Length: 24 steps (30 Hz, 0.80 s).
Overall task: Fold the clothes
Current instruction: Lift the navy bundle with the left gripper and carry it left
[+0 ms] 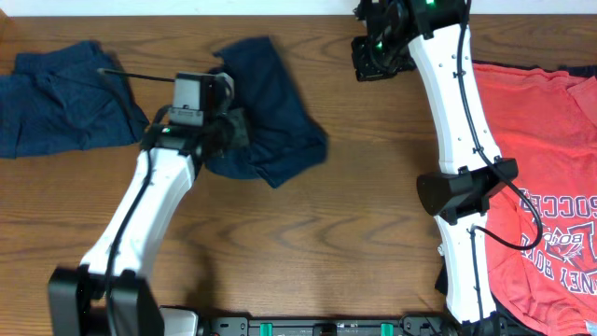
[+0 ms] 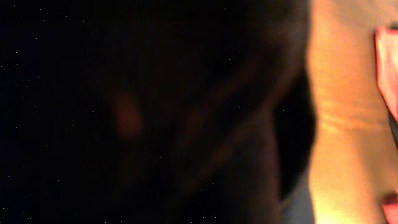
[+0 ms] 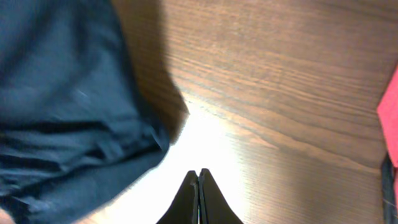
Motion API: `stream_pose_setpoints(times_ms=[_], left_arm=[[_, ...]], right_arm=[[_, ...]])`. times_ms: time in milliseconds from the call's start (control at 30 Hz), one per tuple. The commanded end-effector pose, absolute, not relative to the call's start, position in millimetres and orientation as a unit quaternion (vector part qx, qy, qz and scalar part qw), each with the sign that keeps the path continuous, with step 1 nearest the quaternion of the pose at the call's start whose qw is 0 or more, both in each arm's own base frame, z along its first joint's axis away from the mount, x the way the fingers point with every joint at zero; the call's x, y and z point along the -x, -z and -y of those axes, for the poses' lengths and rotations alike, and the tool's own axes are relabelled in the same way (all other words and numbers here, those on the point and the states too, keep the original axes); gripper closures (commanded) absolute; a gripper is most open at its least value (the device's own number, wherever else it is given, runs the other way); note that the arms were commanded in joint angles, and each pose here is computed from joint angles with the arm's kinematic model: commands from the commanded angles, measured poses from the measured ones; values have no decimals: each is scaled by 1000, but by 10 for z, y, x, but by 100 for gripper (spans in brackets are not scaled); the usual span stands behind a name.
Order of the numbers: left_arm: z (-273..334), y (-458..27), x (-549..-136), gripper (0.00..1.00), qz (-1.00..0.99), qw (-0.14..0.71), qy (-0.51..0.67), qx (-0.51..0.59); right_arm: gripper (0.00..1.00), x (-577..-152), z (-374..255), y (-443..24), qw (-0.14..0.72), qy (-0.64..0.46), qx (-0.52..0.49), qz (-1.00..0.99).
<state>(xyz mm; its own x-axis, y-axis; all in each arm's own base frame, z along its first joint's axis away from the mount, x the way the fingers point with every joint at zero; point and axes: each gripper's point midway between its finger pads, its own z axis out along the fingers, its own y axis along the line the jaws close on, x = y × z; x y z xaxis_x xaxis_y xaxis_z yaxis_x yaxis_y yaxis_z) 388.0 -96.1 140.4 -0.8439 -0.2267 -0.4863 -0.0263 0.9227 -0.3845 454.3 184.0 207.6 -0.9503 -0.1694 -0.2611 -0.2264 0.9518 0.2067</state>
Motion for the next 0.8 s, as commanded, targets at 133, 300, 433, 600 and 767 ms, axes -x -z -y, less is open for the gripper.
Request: stream_pose_setpoints(times_ms=[133, 300, 433, 600, 767], left_arm=[[277, -1861, -4016, 94, -918, 360, 99, 136], [-183, -1919, -4064, 94, -905, 378, 61, 184], [-564, -1983, -4089, 94, -892, 397, 40, 214], [-1032, -2116, -4088, 94, -868, 423, 19, 257], [-1547, -2324, -4088, 94, -830, 471, -6, 299]], right_arm=[[98, -4271, -2278, -1925, 78, -136, 146, -977], [99, -4058, -2533, -1778, 47, -131, 176, -975], [98, -3842, -2726, -1619, 14, -122, 201, -972], [98, -3667, -2824, -1466, -17, -111, 216, -970], [99, -3633, -2826, -1424, -27, -110, 214, -970]])
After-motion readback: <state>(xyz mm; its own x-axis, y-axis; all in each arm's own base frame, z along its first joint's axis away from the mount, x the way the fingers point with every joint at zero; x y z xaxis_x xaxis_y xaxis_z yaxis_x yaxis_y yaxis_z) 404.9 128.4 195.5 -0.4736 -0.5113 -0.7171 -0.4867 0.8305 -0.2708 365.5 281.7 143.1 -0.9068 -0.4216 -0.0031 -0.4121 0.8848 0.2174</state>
